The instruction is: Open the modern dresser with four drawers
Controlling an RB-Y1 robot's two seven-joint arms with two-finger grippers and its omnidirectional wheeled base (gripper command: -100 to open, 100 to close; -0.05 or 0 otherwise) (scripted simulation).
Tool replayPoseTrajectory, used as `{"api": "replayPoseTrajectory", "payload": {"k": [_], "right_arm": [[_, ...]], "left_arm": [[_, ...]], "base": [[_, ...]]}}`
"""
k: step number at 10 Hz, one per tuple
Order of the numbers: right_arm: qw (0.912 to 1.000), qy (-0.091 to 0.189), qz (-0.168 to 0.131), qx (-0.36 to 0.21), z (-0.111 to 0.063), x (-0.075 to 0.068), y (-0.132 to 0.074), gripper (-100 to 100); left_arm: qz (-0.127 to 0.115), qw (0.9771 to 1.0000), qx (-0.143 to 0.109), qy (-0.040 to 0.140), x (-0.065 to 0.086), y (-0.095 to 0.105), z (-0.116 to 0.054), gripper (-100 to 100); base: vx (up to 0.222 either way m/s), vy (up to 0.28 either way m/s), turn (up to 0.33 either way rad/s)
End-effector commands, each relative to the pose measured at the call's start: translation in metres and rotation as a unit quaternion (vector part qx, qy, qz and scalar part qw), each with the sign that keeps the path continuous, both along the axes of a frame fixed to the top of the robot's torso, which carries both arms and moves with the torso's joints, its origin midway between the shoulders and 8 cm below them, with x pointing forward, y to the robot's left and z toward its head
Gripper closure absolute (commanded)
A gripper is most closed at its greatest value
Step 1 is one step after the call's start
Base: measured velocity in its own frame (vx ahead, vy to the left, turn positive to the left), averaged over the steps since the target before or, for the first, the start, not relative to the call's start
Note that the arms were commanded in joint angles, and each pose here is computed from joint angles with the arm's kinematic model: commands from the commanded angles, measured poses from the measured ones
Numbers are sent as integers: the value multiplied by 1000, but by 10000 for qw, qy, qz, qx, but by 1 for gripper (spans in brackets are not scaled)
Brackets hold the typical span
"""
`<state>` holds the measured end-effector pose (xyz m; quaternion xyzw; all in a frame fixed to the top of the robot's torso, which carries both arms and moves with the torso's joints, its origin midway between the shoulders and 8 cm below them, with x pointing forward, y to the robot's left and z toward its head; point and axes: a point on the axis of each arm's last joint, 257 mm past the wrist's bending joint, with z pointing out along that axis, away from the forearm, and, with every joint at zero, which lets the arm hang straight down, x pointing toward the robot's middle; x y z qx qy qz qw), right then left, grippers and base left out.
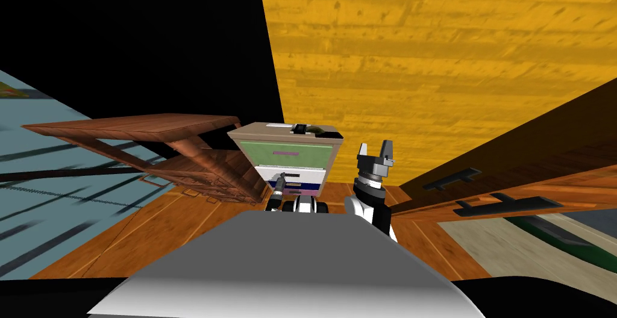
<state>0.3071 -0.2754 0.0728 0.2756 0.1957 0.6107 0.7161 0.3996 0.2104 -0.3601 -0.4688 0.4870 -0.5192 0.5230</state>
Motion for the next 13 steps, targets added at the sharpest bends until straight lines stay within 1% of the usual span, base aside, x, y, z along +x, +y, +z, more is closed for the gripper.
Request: {"api": "replayPoseTrajectory", "payload": {"k": [1, 2, 3, 4, 7, 8, 9, 11, 12, 13], "right_arm": [[10000, 0, 0, 0, 0, 0, 0, 0], [10000, 0, 0, 0, 0, 0, 0, 0], [10000, 0, 0, 0, 0, 0, 0, 0], [10000, 0, 0, 0, 0, 0, 0, 0], [10000, 0, 0, 0, 0, 0, 0, 0], [10000, 0, 0, 0, 0, 0, 0, 0], [10000, 0, 0, 0, 0, 0, 0, 0], [10000, 0, 0, 0, 0, 0, 0, 0], [10000, 0, 0, 0, 0, 0, 0, 0], [10000, 0, 1, 0, 0, 0, 0, 0]], "left_arm": [[-53, 9999, -57, 64, 17, 5, -3, 100], [-81, 9999, -47, 64, 17, 3, -3, 100], [-53, 10000, -43, 31, 16, 6, -2, 100], [-92, 9999, -48, 60, 22, 3, 1, 100], [-154, 9998, -42, 92, 31, -1, 7, 100], [-125, 9999, -40, 93, 28, 1, 5, 100], [-146, 9998, -40, 117, 26, 0, 4, 100], [-167, 9998, -40, 92, 24, -2, 6, 100], [-126, 9999, -38, 108, 40, 4, 14, -100], [-125, 9998, -38, 120, 40, 4, 14, -100]], "base": [[-80, -55, 62], [-59, -30, 34], [-23, -4, 9], [-102, 0, 21], [-167, 14, 9], [-93, 5, 1], [-120, 10, 16], [-177, -2, 18], [-135, -15, -14], [-68, -4, -33]]}}
